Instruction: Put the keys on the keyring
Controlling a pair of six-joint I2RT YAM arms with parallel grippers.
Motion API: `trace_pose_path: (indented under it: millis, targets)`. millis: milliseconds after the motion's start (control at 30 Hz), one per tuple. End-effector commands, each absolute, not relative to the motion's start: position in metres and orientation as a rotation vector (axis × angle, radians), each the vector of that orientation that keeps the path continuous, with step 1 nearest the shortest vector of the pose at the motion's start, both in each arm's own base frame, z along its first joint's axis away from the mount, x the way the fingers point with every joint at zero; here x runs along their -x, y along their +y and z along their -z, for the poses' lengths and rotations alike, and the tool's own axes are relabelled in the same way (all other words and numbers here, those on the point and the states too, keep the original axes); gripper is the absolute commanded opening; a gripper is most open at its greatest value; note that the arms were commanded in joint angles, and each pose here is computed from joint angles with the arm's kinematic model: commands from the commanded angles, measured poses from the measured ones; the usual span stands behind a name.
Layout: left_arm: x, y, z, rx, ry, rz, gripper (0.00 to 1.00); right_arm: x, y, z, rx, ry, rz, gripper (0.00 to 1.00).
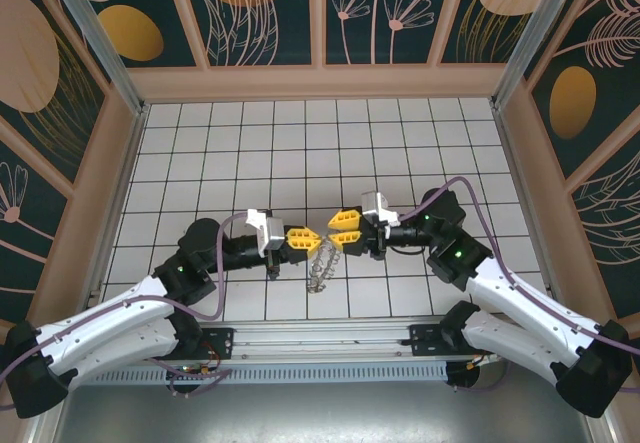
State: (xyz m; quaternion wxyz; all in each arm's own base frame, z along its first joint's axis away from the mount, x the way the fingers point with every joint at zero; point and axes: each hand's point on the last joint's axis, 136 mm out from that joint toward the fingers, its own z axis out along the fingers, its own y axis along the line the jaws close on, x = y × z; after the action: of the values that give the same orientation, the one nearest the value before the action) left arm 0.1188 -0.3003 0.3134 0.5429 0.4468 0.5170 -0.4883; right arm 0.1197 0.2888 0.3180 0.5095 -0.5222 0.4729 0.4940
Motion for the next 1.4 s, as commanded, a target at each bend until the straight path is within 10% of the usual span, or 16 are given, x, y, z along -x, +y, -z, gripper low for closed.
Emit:
trace_pose_path:
  millis: [0, 1367]
  targets:
    - [-0.1166, -0.2991, -0.3391, -1.034, 1.147, 1.165, 0.0, -0.1058, 0.2868, -0.3215, 1.301, 1.051, -1.198, 0.26]
    - [-0.1166, -0.2983, -0.3429, -1.029, 1.136, 1.16, 0.0, -0.1021, 0.29, -0.3203, 1.278, 1.023, -1.218, 0.27]
